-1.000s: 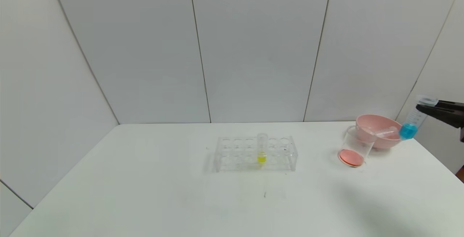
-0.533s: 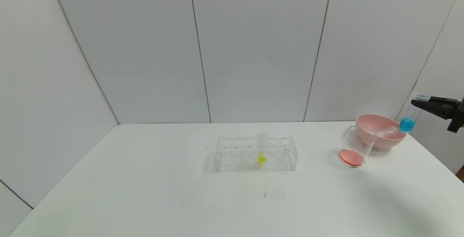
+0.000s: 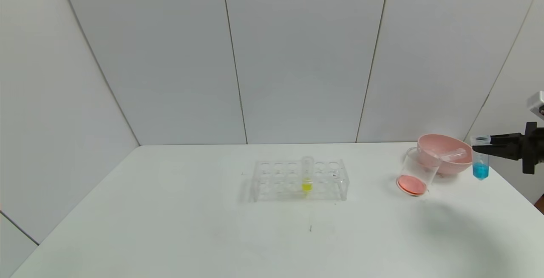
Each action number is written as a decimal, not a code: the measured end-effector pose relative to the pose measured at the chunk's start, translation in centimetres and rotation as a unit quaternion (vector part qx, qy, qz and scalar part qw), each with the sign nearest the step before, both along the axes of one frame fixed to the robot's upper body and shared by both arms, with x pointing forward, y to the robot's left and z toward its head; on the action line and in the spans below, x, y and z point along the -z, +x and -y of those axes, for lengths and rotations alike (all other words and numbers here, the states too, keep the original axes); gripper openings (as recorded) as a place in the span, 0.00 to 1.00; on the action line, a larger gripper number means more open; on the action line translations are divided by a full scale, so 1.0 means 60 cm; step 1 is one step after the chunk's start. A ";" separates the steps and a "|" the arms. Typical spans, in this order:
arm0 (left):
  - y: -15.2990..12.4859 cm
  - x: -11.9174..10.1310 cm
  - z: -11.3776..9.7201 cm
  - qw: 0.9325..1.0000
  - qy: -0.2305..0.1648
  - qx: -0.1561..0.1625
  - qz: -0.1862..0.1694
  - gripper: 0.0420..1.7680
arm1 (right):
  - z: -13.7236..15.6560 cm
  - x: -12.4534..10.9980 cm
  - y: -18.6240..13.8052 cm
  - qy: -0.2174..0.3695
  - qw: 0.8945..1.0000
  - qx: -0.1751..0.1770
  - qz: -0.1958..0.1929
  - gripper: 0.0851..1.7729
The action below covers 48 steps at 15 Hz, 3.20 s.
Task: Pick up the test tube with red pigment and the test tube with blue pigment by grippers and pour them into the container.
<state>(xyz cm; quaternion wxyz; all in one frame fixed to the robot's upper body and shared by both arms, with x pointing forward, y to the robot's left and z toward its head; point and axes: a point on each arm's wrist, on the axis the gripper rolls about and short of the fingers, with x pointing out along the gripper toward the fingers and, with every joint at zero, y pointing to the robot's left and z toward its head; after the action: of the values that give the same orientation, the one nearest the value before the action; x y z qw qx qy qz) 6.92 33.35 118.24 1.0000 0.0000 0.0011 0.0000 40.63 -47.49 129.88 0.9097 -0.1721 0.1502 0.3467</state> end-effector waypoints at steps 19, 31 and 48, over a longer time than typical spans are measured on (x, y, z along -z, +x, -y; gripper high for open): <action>0.000 0.000 0.000 1.000 0.000 0.000 0.000 1.00 | -0.104 -0.082 0.086 -0.246 0.965 -0.030 -0.084 0.24; 0.000 0.000 0.000 1.000 0.000 0.000 0.000 1.00 | -0.165 -0.070 0.109 -0.403 0.907 -0.021 -0.121 0.24; 0.000 0.000 0.000 1.000 0.000 0.000 0.000 1.00 | -0.239 -0.042 0.140 -0.502 0.855 -0.011 -0.127 0.24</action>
<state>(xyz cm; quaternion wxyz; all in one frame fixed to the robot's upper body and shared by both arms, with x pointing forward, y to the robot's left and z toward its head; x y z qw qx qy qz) 6.92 33.35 118.23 1.0000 0.0000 0.0013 0.0000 49.01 -33.17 132.42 0.6691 -0.5616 0.4159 0.2528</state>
